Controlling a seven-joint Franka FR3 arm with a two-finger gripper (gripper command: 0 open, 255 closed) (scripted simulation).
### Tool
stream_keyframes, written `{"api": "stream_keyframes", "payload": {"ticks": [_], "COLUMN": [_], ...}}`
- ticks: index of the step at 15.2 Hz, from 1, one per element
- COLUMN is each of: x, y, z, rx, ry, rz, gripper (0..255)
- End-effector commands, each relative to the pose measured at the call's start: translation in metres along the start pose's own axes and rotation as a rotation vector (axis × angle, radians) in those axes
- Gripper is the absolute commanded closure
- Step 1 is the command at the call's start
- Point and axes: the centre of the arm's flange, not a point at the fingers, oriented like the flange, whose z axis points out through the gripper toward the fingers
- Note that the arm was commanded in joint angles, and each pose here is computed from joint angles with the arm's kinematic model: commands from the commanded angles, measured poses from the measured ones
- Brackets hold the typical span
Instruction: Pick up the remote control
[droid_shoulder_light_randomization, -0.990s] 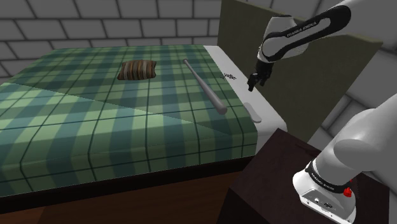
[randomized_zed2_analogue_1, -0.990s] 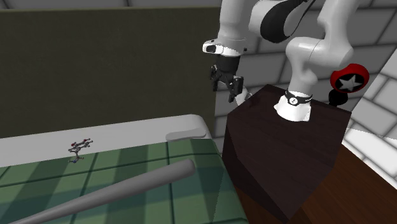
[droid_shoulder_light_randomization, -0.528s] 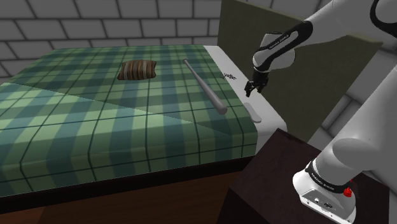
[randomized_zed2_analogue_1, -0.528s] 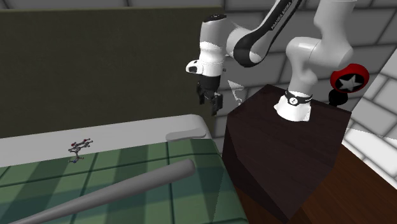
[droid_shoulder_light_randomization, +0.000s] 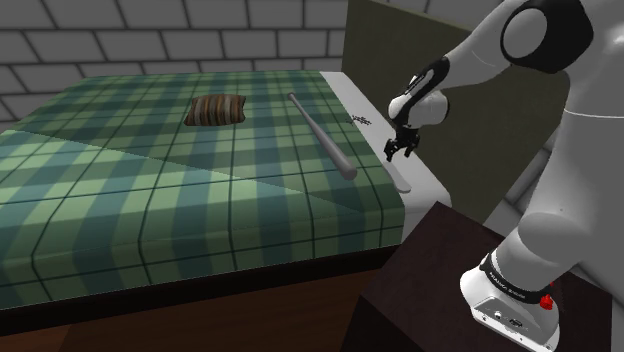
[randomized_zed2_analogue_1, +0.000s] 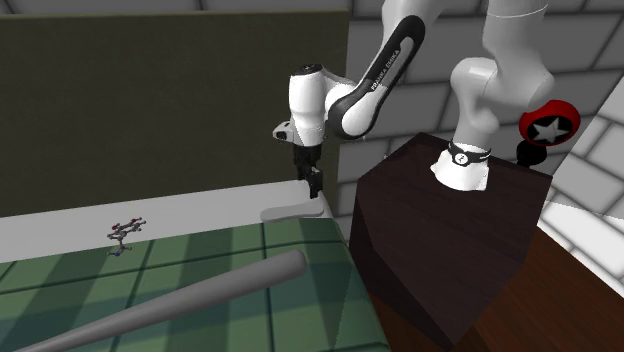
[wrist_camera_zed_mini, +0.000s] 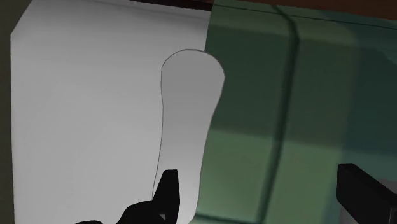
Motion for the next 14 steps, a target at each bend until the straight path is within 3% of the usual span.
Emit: {"api": "stream_keyframes", "payload": {"ticks": [1, 8, 14], "x": [0.009, 0.035, 0.035], "y": [0.012, 0.06, 0.06], "z": [0.02, 0.095, 0.127], "rx": [0.003, 0.01, 0.01], "ry": [-0.005, -0.023, -0.023], "rz": [0.03, 0.128, 0.128], "gripper": [0, 0, 0]}}
